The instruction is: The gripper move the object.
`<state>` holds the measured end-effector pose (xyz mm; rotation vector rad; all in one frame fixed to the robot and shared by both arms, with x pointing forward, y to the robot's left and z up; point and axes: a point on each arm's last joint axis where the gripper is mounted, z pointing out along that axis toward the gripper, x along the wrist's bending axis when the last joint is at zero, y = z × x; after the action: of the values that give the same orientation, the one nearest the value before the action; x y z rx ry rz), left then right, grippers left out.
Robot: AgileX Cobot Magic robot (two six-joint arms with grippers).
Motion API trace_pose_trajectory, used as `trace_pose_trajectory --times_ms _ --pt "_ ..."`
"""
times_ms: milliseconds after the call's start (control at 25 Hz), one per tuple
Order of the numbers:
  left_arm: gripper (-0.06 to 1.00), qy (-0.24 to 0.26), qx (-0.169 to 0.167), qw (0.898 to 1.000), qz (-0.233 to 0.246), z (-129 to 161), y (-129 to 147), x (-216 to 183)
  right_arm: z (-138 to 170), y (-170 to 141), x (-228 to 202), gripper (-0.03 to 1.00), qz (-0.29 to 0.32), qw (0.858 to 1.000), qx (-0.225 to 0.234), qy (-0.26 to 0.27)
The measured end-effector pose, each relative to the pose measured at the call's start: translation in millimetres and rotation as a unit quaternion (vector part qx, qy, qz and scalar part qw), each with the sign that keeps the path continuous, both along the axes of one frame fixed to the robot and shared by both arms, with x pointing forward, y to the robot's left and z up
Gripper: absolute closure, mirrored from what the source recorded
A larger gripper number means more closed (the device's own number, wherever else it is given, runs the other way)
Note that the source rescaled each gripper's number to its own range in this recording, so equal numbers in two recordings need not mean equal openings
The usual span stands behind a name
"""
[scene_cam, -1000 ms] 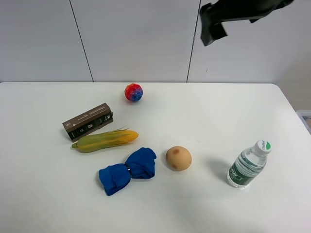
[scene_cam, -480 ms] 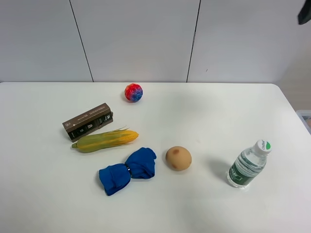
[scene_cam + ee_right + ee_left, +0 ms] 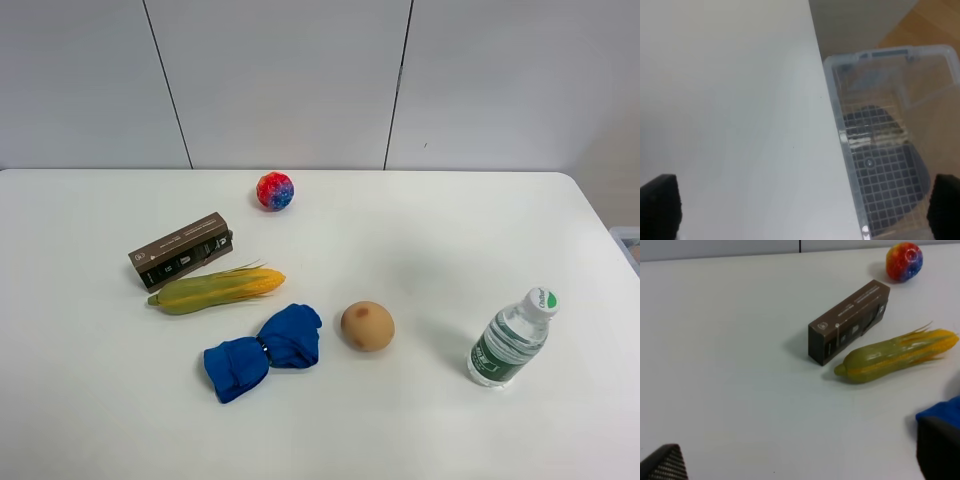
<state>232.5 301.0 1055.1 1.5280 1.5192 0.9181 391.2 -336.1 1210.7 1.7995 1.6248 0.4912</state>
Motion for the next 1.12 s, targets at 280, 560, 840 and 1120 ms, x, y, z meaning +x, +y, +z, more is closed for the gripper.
trace_pose_trajectory --times_ms 280,560,840,1120 --pt "-0.06 0.000 0.000 1.000 0.000 0 0 0 -35 22 -79 -0.02 0.007 0.998 0.037 -0.045" --pt "-0.06 0.000 0.000 1.000 0.000 0 0 0 -97 31 -124 -0.02 -0.007 0.989 0.044 -0.140" --pt "-0.06 0.000 0.000 1.000 0.000 0 0 0 -135 35 -143 -0.02 0.021 0.984 0.042 -0.175" --pt "-0.06 0.000 0.000 1.000 0.000 0 0 0 -137 36 -148 -0.02 0.046 0.982 0.046 -0.179"
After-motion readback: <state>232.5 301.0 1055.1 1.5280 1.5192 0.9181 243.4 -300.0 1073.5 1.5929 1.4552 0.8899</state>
